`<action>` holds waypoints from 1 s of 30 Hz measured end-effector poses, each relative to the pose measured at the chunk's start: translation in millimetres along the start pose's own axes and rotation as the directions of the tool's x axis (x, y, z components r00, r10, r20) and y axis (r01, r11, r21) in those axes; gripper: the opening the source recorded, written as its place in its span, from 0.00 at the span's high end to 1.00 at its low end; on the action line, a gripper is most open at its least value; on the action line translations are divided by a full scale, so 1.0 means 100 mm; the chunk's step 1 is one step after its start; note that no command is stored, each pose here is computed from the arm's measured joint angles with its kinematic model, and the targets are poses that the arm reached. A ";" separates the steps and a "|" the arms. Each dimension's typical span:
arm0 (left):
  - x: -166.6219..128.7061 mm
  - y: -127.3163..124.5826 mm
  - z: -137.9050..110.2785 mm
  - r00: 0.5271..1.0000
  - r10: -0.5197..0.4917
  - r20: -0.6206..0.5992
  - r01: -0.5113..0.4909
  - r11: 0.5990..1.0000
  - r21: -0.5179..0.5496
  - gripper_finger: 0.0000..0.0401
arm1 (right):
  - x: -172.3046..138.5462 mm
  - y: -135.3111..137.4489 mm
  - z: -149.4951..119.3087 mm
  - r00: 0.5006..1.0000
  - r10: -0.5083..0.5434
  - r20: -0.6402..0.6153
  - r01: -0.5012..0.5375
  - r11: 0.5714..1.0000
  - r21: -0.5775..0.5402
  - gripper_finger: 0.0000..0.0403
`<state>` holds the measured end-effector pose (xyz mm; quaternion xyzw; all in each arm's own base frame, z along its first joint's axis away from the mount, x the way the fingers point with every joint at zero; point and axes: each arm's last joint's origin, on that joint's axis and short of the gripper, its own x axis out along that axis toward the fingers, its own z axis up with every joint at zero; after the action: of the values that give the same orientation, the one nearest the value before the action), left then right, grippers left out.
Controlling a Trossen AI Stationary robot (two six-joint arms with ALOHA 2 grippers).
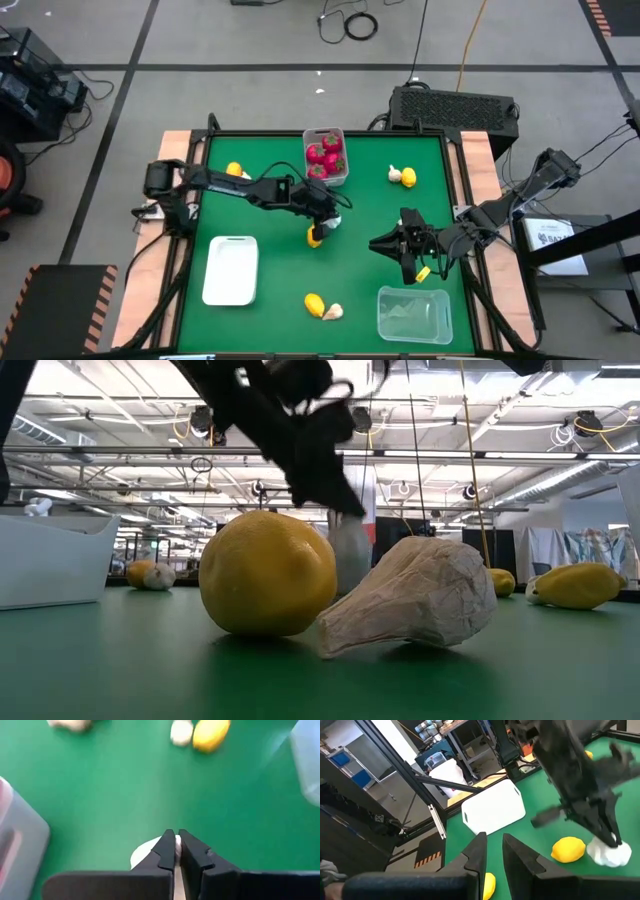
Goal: Sort produce into baskets
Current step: Put the garlic into the white bin
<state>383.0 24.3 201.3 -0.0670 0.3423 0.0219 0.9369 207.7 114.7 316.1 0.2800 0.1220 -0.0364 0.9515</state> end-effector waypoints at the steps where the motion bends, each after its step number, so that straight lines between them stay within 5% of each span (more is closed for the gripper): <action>1: -0.06 -0.01 0.04 1.000 -0.002 0.021 0.002 1.000 -0.001 0.97 | 0.00 0.00 0.00 1.000 0.000 0.000 0.000 1.000 -0.009 0.87; 9: -0.70 -0.17 0.22 0.998 -0.030 0.056 0.030 1.000 -0.005 0.97 | 0.04 -0.06 0.05 0.999 -0.032 0.020 0.034 0.996 -0.080 0.87; 15: -1.10 -0.38 0.08 0.994 -0.038 -0.103 0.035 0.999 -0.024 0.97 | 0.11 -0.19 0.16 0.994 -0.096 0.060 0.104 0.984 -0.148 0.87; 30: -1.83 -0.93 -0.46 0.904 0.165 -0.394 -0.193 0.981 -0.031 0.97 | 0.26 -0.60 0.49 0.944 -0.276 0.178 0.315 0.914 -0.254 0.87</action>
<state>221.8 -73.5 294.2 -0.0708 0.5256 0.1059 0.8411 234.7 37.3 317.7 0.1180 0.1008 -0.1820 0.9710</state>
